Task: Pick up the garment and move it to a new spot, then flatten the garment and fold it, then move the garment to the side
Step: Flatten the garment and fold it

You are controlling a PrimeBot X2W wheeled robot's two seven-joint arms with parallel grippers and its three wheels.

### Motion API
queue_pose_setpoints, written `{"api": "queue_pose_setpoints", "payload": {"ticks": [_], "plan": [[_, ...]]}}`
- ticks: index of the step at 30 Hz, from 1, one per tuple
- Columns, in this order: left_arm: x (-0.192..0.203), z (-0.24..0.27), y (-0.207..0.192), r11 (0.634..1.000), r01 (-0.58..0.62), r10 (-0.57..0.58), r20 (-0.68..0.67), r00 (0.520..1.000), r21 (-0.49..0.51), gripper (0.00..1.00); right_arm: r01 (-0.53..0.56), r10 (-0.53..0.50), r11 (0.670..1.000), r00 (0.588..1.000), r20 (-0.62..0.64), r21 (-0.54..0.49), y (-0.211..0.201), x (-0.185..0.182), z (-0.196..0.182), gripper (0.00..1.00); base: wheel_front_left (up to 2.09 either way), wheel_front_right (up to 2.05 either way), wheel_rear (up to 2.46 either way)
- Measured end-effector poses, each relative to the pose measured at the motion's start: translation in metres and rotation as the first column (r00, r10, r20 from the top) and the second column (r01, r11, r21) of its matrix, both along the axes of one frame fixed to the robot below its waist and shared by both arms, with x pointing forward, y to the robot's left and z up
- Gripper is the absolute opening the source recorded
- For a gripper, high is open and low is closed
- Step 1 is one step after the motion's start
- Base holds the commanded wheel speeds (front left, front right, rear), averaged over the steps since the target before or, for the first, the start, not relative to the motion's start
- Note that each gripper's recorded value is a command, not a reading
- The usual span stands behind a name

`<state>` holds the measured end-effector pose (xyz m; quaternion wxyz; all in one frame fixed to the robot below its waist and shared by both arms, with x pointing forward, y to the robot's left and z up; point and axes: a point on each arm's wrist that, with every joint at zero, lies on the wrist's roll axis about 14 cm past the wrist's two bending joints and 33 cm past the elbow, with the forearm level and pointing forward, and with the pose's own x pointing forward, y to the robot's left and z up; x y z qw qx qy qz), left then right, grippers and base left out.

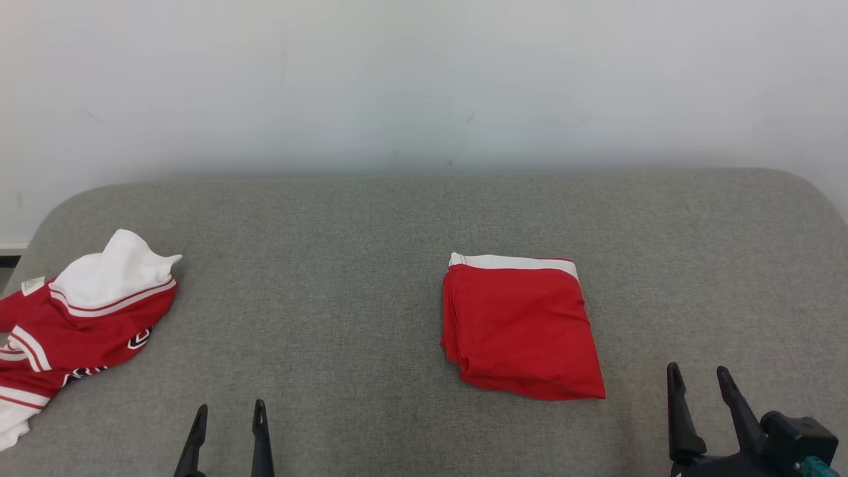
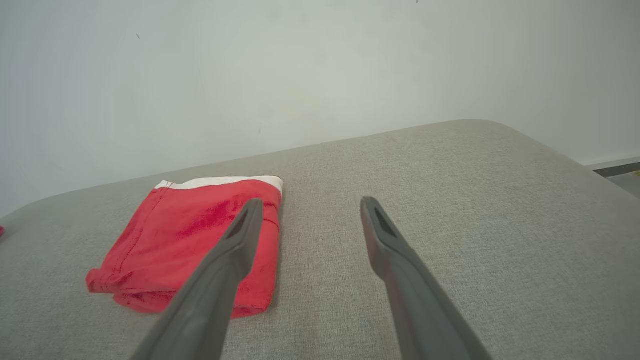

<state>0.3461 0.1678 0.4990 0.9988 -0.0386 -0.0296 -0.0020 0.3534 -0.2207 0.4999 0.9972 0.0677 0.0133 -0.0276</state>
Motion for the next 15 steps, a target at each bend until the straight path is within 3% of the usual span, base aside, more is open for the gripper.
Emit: {"api": "queue_pose_setpoints", "payload": {"ticks": [15], "plan": [[-0.005,-0.001,0.009,1.000,-0.001,0.001,0.001,1.000,0.009,1.00,-0.052,0.052,0.998,0.999,0.014,-0.020,0.013,-0.024,-0.012,1.00,0.00,0.00,0.00]]}}
